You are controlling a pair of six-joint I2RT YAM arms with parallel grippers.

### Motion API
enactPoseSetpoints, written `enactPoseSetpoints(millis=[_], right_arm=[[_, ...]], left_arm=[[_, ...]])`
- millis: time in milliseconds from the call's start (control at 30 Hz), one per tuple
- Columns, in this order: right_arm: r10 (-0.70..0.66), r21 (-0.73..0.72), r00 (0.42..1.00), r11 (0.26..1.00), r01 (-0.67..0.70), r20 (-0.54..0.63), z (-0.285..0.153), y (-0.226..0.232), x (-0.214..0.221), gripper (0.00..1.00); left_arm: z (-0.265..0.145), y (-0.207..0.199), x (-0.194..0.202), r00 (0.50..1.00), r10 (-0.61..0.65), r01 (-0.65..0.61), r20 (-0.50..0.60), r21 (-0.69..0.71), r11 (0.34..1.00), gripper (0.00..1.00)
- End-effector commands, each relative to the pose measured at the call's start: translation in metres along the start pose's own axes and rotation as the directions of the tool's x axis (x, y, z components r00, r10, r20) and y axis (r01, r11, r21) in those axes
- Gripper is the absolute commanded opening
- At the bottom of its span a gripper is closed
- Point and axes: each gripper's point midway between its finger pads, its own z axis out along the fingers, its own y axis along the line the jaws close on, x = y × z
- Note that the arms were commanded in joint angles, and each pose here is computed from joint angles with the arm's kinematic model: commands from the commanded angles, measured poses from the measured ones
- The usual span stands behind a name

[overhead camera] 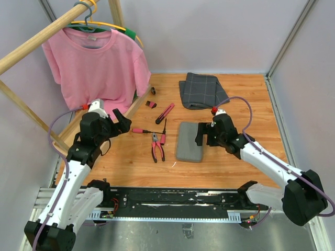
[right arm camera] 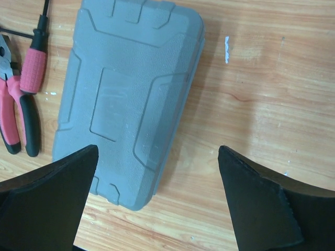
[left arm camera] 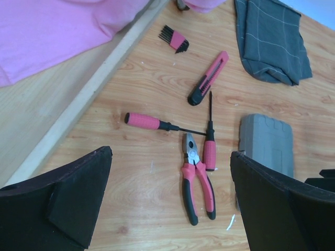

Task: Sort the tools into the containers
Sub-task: Move the storage box to the center of the board.

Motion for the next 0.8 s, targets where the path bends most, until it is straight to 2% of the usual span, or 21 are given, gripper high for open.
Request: enactPoseSetpoints(millis=[0, 233, 500, 767], right_arm=[[-0.026, 0.017, 1.0, 1.0, 0.026, 0.005, -0.005, -0.011, 0.008, 0.99], [-0.015, 0.018, 0.999, 1.0, 0.014, 0.032, -0.012, -0.013, 0.01, 1.0], [0.109, 0.172, 0.99, 0.977, -0.123, 0.091, -0.011, -0.041, 0.01, 0.98], [0.113, 0.138, 0.991, 0.983, -0.122, 0.069, -0.009, -0.033, 0.011, 0.98]], left_arm=[[0.004, -0.013, 0.004, 0.999, -0.052, 0.053, -0.011, 0.08, 0.995, 0.99], [0.013, -0.018, 0.01, 0.997, -0.061, 0.066, -0.05, 0.104, 0.992, 0.99], [0.015, -0.032, 0.013, 0.994, -0.089, 0.1, -0.068, 0.18, 0.979, 0.99], [0.022, -0.036, 0.026, 0.988, -0.102, 0.125, -0.115, 0.205, 0.971, 0.97]])
